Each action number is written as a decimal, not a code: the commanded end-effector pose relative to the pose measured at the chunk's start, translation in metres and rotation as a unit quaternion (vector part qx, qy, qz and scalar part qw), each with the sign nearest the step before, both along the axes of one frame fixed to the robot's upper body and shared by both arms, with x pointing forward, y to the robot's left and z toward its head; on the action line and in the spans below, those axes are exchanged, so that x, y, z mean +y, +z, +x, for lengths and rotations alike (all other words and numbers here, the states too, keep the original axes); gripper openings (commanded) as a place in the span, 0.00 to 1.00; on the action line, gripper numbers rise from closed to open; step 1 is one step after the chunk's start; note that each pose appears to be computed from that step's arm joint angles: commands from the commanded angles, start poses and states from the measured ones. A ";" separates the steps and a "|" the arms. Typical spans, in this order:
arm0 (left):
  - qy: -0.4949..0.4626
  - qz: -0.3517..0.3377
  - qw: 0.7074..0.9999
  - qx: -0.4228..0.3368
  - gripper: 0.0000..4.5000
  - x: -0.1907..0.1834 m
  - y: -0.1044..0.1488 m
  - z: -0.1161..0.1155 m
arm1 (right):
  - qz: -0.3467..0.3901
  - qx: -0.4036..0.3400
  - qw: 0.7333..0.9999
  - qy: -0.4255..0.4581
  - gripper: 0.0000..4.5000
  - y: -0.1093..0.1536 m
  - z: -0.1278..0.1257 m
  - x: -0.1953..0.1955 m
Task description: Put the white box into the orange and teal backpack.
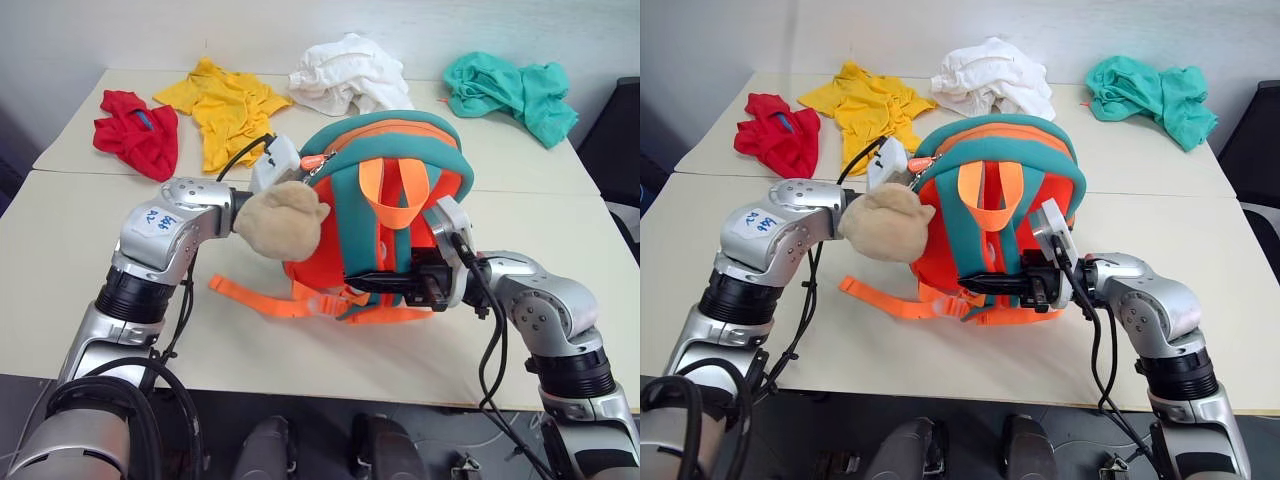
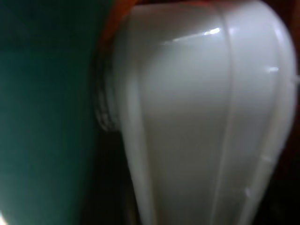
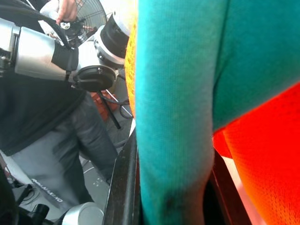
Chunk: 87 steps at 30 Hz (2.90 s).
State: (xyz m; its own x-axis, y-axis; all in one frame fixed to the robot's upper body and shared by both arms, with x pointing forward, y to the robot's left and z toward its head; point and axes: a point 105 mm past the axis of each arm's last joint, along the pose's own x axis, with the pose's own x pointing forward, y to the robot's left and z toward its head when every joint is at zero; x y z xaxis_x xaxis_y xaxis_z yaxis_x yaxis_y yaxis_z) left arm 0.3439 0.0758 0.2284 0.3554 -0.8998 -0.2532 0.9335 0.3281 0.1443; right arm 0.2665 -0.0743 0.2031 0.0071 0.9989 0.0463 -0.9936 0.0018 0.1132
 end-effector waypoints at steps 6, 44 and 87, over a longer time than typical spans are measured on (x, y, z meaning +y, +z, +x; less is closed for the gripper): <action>-0.033 0.021 0.995 -0.090 1.00 0.074 0.016 -0.037 | 0.013 -0.023 1.000 -0.009 0.01 0.009 -0.001 0.002; 0.129 -0.137 0.971 -0.150 0.05 0.115 0.046 -0.037 | 0.027 -0.024 0.998 -0.052 0.01 0.002 0.010 0.000; 0.189 0.103 0.977 -0.010 0.97 0.219 -0.081 -0.159 | -0.198 -0.197 0.936 -0.212 1.00 -0.041 0.008 -0.184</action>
